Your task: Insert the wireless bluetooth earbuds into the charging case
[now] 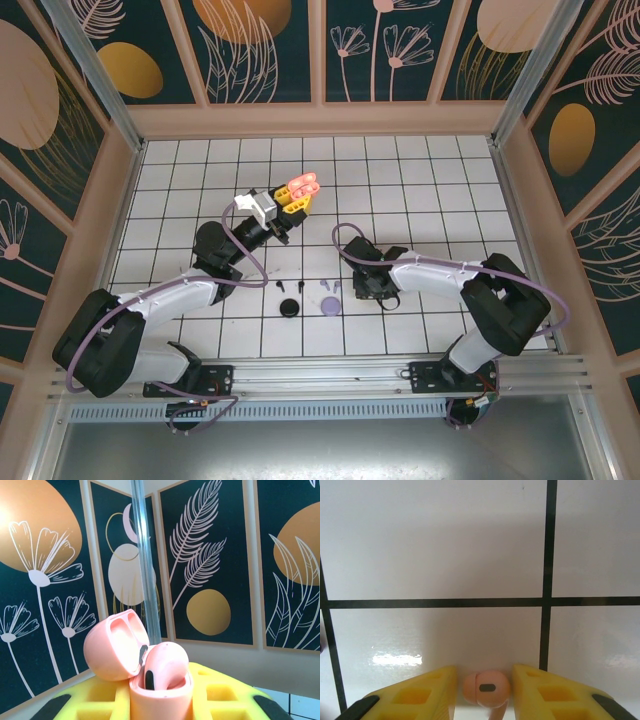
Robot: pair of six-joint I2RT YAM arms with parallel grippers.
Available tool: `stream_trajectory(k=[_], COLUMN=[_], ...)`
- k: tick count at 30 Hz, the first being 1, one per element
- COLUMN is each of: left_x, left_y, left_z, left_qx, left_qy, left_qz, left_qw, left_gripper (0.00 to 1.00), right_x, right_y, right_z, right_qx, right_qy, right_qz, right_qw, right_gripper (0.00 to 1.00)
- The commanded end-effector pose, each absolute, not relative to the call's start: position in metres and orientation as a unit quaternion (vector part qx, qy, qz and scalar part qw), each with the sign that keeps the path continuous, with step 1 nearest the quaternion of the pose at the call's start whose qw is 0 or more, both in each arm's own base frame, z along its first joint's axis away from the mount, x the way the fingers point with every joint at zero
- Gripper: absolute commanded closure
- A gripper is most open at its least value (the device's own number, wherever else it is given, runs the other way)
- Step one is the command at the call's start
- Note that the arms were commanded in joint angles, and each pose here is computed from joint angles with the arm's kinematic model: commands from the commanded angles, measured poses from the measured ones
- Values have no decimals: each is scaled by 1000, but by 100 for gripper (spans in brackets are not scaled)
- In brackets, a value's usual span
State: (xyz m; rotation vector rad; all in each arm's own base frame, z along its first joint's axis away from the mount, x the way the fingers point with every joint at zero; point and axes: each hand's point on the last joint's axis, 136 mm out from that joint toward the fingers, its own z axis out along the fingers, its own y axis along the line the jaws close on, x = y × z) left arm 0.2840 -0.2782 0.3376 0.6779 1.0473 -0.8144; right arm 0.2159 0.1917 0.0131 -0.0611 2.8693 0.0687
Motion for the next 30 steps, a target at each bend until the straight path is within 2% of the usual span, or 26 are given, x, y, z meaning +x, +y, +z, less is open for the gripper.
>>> stream_trajectory(k=[1, 12, 20, 25, 30], left_x=[280, 279, 278, 278, 277], left_y=[-281, -281, -280, -280, -280], left_z=[352, 352, 353, 353, 355], left_qx=[309, 309, 310, 310, 312], left_qy=[456, 456, 455, 455, 452], left_qz=[-381, -381, -381, -380, -380], left_qw=[743, 742, 743, 743, 744], left_gripper=[100, 100, 100, 100, 100], right_x=[208, 208, 207, 212, 225], right_y=[181, 181, 176, 178, 190], right_z=[0, -7, -8, -1, 24], right_qx=[-5, 2, 2, -6, -25], right_qy=[994, 995, 995, 993, 984], right_qz=[3, -2, -9, -1, 37], right_qw=[109, 98, 100, 118, 170], right_gripper=[66, 68, 74, 79, 80])
